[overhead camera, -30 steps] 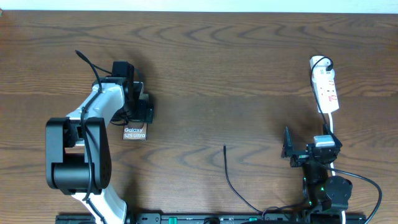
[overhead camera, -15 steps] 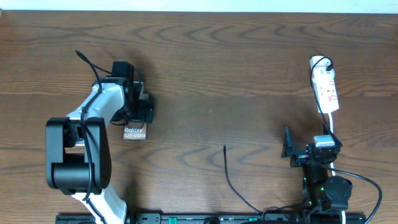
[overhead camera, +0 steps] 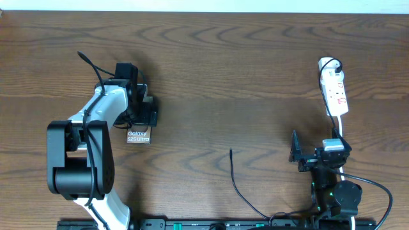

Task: Plug charger to phone and switch on socket
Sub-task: 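Close the left gripper on the phone's top end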

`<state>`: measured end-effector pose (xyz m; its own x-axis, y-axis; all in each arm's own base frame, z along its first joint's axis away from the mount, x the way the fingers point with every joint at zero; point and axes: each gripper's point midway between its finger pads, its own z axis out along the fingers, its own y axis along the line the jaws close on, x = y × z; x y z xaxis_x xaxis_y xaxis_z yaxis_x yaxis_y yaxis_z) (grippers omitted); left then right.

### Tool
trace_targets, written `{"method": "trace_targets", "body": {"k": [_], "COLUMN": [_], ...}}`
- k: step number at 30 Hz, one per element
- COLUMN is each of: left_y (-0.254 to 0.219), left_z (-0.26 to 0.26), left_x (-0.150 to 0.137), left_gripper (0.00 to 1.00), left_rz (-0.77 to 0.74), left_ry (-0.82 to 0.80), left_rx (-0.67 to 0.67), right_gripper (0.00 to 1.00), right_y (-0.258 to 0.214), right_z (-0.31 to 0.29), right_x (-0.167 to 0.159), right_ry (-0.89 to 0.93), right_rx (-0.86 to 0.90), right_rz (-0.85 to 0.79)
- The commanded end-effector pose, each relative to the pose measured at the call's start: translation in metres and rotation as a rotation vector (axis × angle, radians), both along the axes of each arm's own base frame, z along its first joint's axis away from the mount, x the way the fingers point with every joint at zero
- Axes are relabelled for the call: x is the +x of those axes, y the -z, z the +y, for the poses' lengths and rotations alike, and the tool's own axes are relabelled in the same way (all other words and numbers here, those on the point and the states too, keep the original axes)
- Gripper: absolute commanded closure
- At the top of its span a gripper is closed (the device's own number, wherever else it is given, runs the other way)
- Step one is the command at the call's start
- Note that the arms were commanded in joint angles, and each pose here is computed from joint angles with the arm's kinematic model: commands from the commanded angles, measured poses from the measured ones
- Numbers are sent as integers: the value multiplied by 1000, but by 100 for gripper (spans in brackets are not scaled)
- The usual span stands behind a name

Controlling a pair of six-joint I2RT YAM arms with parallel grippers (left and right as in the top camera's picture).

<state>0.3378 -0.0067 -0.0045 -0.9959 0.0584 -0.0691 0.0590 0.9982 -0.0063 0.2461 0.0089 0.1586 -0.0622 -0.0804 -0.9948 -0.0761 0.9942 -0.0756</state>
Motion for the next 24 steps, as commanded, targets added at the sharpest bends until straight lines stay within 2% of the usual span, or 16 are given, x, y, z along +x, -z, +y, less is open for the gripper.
{"method": "trace_targets", "body": {"k": [1,8,13,24], "left_y": [19,19,19,19], "left_z": [0,0,0,0], "left_x": [-11,-11,-11,-11], "left_gripper": [4,5,15,21], "left_rz": [62,62,62,62], "left_ry": [14,14,14,14], "left_rx": [-4,-4,-4,-4], "right_gripper": [1,1,1,1], "right_y": [0,0,0,0], "right_z": [1,1,1,1], "right_x": [0,0,0,0], "right_ry": [-2,-2,-2,-2], "right_rx": [12,12,12,12], "right_rz": [1,1,1,1]}}
